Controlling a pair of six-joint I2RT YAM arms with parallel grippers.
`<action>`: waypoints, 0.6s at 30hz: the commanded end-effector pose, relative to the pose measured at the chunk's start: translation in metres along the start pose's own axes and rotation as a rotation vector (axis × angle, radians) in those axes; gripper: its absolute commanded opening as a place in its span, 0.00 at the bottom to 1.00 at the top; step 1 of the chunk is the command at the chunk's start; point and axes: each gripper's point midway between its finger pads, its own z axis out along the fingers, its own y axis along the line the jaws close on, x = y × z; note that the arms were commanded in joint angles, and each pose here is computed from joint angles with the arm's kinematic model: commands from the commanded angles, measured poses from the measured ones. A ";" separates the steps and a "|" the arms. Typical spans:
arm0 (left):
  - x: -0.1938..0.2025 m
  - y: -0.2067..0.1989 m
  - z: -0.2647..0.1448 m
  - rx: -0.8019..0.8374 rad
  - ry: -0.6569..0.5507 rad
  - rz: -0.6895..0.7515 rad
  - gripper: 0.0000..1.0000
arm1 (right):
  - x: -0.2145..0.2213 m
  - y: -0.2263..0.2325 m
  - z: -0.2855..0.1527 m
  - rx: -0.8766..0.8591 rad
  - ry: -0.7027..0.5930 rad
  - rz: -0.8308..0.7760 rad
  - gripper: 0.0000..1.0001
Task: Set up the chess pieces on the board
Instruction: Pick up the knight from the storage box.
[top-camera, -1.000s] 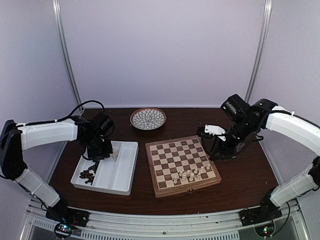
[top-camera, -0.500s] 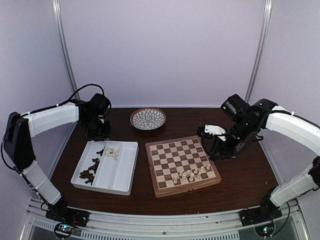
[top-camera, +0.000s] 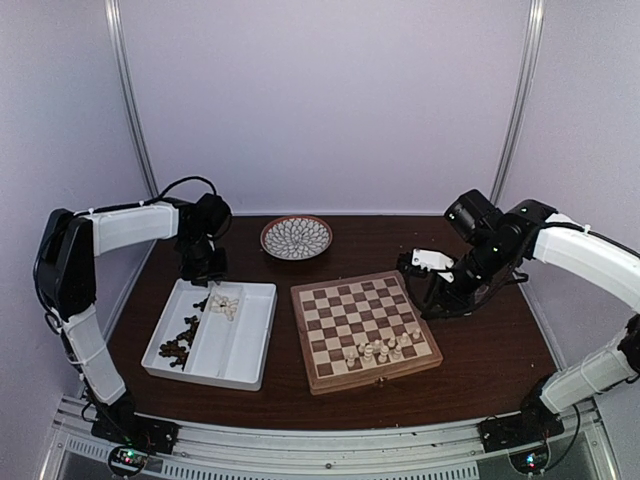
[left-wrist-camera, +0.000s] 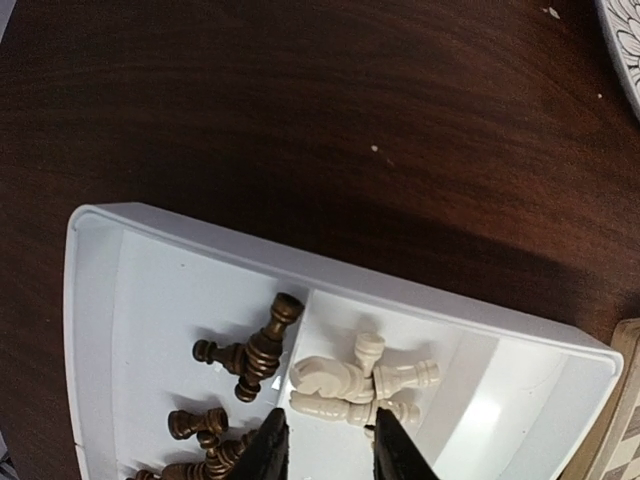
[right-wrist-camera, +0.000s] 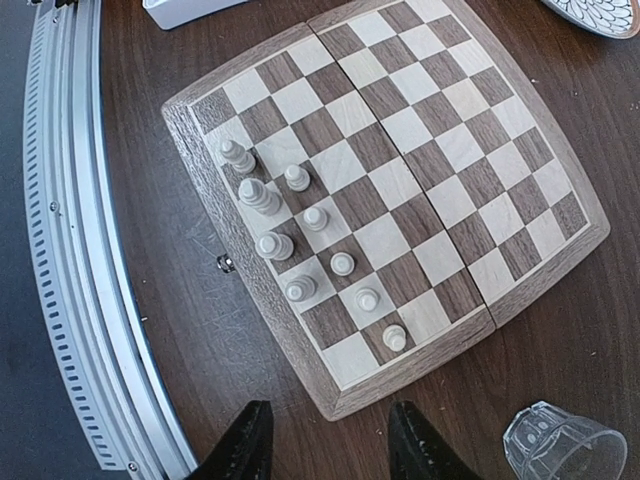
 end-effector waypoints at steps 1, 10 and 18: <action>-0.008 0.008 0.010 -0.032 0.010 0.006 0.30 | 0.002 -0.004 -0.002 0.026 -0.008 0.007 0.43; -0.006 0.005 0.027 -0.032 0.057 0.022 0.27 | 0.004 -0.005 0.000 0.026 -0.004 0.012 0.43; 0.003 -0.001 0.037 -0.003 0.106 0.027 0.15 | 0.005 -0.006 -0.001 0.028 -0.006 0.016 0.43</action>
